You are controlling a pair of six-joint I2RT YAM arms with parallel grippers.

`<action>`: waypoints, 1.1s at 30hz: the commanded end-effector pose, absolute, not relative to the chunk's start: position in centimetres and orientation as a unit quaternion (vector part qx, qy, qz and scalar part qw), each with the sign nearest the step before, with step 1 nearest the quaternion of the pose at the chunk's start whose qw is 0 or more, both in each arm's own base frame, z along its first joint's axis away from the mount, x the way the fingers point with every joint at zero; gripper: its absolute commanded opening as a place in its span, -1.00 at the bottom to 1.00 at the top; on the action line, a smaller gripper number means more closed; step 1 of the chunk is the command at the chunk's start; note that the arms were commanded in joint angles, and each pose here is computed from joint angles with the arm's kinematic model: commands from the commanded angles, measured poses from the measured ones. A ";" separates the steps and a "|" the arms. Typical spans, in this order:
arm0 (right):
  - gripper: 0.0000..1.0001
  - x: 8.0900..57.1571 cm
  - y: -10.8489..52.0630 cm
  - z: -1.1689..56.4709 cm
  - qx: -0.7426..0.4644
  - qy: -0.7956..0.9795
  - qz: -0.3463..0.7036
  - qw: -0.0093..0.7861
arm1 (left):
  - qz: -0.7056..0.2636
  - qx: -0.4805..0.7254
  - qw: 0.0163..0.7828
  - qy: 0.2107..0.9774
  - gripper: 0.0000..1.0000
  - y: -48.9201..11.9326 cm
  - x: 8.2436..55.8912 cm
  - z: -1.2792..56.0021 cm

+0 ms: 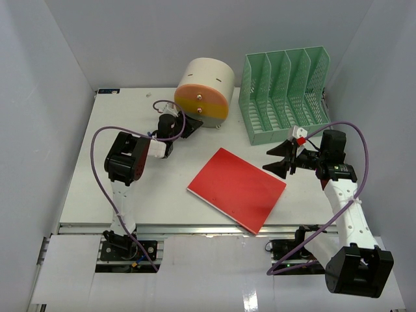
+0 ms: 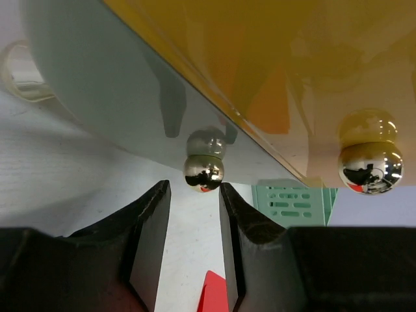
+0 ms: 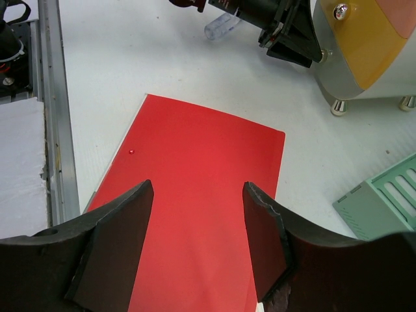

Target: Organize the desk

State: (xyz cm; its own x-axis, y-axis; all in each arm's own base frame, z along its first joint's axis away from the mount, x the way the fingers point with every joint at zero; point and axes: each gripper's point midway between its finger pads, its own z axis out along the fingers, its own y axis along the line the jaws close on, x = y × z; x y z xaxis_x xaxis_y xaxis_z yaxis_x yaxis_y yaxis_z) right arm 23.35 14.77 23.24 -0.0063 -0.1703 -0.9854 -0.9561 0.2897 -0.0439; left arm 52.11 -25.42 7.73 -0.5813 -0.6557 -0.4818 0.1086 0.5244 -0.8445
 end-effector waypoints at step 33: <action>0.28 23.7 14.5 22.8 -0.463 0.603 0.374 0.531 | -0.489 -0.165 0.429 0.741 -0.58 -21.7 44.2 10.7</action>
State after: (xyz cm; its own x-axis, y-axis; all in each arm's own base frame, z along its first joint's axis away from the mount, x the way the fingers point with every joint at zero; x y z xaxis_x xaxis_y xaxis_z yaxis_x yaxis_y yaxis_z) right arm 23.53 14.60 22.72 -0.0239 -0.1673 -0.9856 -0.9550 0.2955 -0.0270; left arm 45.58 -21.90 8.19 -0.5897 -0.6898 -0.4201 0.0950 0.4573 -0.8842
